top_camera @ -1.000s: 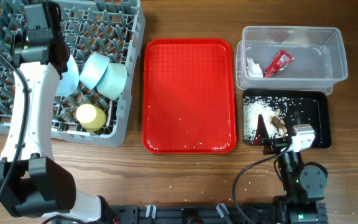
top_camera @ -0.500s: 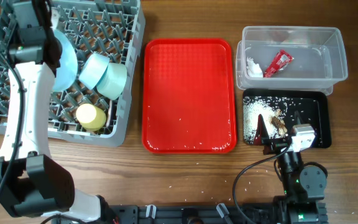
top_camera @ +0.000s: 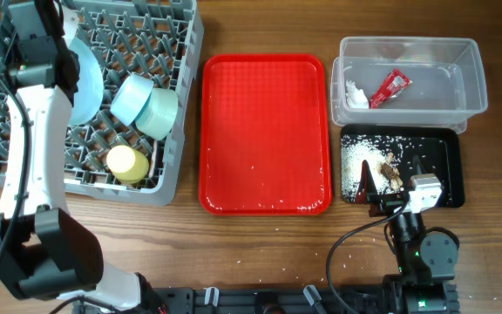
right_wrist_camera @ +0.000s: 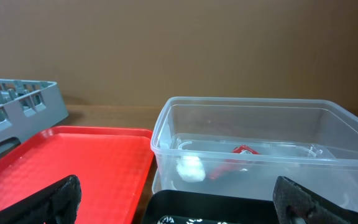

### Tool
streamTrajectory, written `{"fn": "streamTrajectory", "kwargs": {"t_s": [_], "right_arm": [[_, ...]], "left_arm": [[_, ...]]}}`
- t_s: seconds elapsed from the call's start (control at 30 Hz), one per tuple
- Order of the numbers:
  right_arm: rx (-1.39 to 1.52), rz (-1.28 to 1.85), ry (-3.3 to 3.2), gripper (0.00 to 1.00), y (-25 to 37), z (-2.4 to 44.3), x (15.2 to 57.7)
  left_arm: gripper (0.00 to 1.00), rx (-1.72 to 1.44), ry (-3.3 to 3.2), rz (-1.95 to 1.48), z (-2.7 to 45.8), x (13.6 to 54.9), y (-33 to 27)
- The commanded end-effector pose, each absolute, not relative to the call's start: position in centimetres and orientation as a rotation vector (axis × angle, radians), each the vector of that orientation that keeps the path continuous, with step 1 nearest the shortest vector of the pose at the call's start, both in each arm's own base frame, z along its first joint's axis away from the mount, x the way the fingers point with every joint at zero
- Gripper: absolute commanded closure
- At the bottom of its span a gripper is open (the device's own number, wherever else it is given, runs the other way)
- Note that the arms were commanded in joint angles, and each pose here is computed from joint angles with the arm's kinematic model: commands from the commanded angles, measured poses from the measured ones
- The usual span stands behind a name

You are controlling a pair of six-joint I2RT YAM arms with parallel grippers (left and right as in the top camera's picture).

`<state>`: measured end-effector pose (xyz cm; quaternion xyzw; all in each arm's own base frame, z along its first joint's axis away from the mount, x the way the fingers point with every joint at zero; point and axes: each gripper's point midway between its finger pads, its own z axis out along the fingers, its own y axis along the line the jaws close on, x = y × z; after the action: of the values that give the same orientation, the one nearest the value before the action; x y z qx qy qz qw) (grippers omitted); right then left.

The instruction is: Sort waste into correct bins and load items into the dishwasher rack

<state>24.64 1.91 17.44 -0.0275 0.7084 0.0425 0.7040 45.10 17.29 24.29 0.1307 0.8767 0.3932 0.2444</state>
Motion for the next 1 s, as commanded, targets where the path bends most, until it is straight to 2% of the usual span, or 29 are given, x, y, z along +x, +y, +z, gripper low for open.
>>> {"fn": "streamTrajectory", "kwargs": {"t_s": [0.0, 0.07, 0.1, 0.13, 0.17, 0.33, 0.43, 0.5, 0.67, 0.8, 0.97], "right_arm": [[-0.061, 0.102, 1.566, 0.00, 2.0, 17.6, 24.6], [-0.060, 0.102, 1.566, 0.00, 2.0, 17.6, 24.6], [-0.060, 0.102, 1.566, 0.00, 2.0, 17.6, 24.6], [-0.060, 0.102, 1.566, 0.00, 2.0, 17.6, 24.6], [-0.061, 0.102, 1.566, 0.00, 2.0, 17.6, 24.6], [-0.060, 0.102, 1.566, 0.00, 2.0, 17.6, 24.6], [-0.061, 0.102, 1.566, 0.00, 2.0, 17.6, 24.6], [-0.060, 0.102, 1.566, 0.00, 2.0, 17.6, 24.6], [-0.061, 0.102, 1.566, 0.00, 2.0, 17.6, 24.6], [-0.061, 0.102, 1.566, 0.00, 2.0, 17.6, 24.6], [-0.061, 0.102, 1.566, 0.00, 2.0, 17.6, 24.6]], "left_arm": [[0.96, 0.391, 2.433, 1.058, 22.5, 45.4, 17.5], [0.95, 0.387, 2.429, 1.064, 22.5, 45.4, 17.6], [0.85, 0.387, 2.430, 1.063, 22.5, 45.4, 17.6], [0.47, 0.386, 2.429, 1.062, 22.6, 45.4, 17.5], [0.00, 0.353, 2.423, 1.054, 22.7, 45.4, 17.5], [0.00, -0.122, 2.270, 0.894, 26.7, 44.7, 17.5], [0.00, -0.370, 2.139, 0.749, 31.0, 42.3, 16.1], [0.00, -0.426, 2.093, 0.570, 33.9, 39.4, 12.5], [0.00, -0.201, 2.154, 0.010, 36.4, 32.7, -0.5], [0.00, 0.134, 2.246, -0.334, 36.0, 26.1, -9.1], [0.00, 0.236, 2.413, -0.389, 33.2, 22.2, -10.6]]}}
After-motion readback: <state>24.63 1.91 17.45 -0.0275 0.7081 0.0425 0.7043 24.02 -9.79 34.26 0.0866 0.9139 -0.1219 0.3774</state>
